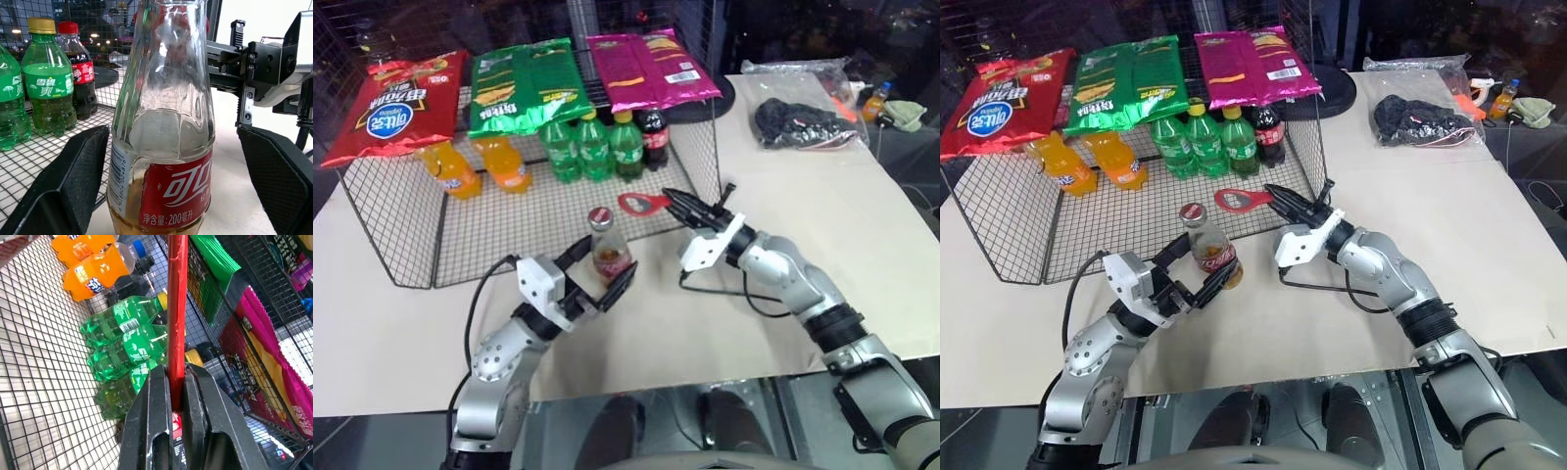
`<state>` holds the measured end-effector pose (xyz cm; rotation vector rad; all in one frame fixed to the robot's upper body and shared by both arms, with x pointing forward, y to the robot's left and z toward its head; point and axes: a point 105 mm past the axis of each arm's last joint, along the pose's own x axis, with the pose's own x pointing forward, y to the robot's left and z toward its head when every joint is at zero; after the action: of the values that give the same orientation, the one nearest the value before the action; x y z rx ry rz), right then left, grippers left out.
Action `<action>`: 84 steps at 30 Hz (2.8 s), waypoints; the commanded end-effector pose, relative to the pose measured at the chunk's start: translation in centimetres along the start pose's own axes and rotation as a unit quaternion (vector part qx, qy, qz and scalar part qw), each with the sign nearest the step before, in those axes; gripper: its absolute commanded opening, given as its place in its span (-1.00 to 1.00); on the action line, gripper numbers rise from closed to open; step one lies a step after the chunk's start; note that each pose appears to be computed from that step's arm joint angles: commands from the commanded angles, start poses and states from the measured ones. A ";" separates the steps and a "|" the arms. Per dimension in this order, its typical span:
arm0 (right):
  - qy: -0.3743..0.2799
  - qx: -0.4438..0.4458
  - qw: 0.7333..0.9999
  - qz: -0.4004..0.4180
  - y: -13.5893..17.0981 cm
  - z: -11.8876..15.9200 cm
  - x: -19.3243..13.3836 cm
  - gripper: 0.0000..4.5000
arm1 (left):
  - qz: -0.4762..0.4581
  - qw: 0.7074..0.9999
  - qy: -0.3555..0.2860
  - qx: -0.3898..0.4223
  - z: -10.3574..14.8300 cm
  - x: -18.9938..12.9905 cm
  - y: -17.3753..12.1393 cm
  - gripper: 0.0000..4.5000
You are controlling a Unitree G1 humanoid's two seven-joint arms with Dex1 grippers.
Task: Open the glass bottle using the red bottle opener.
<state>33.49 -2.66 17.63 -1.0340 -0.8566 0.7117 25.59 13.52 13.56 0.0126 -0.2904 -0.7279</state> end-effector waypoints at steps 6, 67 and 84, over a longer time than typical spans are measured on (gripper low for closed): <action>-0.047 0.078 0.994 -0.061 -2.1 2.2 0.7 -1.00 | -0.006 1.000 -0.010 0.015 0.7 0.1 -0.1 0.92; -0.081 0.049 0.996 0.001 0.4 4.5 1.3 -1.00 | -0.009 0.999 -0.024 0.025 1.7 1.3 0.3 0.92; -0.080 0.050 0.995 -0.006 -0.2 4.4 1.7 -1.00 | -0.007 0.999 -0.043 0.024 2.5 1.9 0.4 0.03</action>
<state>30.93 0.26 18.26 -0.8947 -0.9036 0.8288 27.03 13.00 15.44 0.0179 -0.3475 -0.7253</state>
